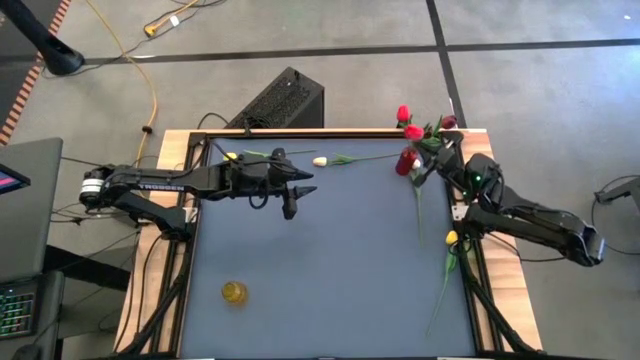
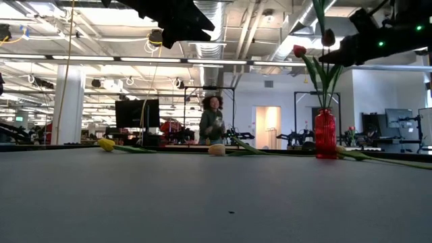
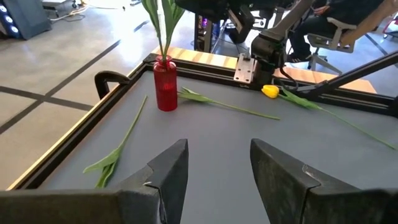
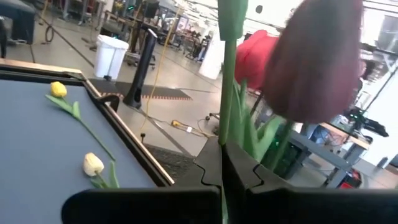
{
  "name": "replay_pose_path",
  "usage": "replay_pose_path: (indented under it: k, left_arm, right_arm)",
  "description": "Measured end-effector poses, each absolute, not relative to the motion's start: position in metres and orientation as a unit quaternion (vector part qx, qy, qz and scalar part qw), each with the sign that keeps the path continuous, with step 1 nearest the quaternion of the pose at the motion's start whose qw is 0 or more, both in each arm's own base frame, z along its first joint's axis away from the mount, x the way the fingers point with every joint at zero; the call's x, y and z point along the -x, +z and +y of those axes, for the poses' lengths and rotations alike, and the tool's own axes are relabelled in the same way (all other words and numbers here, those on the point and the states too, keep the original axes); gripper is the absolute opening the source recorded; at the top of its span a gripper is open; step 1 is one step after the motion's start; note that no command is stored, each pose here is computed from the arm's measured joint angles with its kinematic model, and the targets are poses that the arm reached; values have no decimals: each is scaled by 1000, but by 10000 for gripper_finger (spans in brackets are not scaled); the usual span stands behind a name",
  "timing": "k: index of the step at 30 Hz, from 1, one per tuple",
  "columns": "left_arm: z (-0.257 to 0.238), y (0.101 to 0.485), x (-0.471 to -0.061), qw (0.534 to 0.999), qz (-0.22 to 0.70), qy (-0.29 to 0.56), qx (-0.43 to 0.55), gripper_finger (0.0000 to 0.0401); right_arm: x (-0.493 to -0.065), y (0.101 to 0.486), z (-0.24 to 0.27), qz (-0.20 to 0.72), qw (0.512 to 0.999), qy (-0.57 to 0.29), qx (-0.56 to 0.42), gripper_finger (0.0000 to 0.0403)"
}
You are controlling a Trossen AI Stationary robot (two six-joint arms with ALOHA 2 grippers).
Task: Sort flowers into vase by color
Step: Put the red flower into the red vase
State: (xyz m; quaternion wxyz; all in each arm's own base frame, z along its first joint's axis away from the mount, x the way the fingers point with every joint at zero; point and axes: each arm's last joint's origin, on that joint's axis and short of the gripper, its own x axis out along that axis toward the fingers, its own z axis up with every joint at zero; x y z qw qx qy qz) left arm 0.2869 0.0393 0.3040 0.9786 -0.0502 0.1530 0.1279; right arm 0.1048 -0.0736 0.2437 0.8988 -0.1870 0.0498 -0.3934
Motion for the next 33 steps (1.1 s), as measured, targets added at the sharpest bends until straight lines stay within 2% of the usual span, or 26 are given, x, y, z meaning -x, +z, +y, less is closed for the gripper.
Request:
replay_pose_path:
  k: [13,18,33]
  left_arm:
    - [39,304,-287,979,154,127,45,160]
    - [39,304,-287,979,155,124,45,160]
    - [39,303,-287,979,157,124,45,160]
  right_arm:
    - [-102,244,-77,51,893,-408,181,22]
    - [-103,243,-77,40,900,-409,149,22]
    - [-113,234,-84,81,899,-405,147,22]
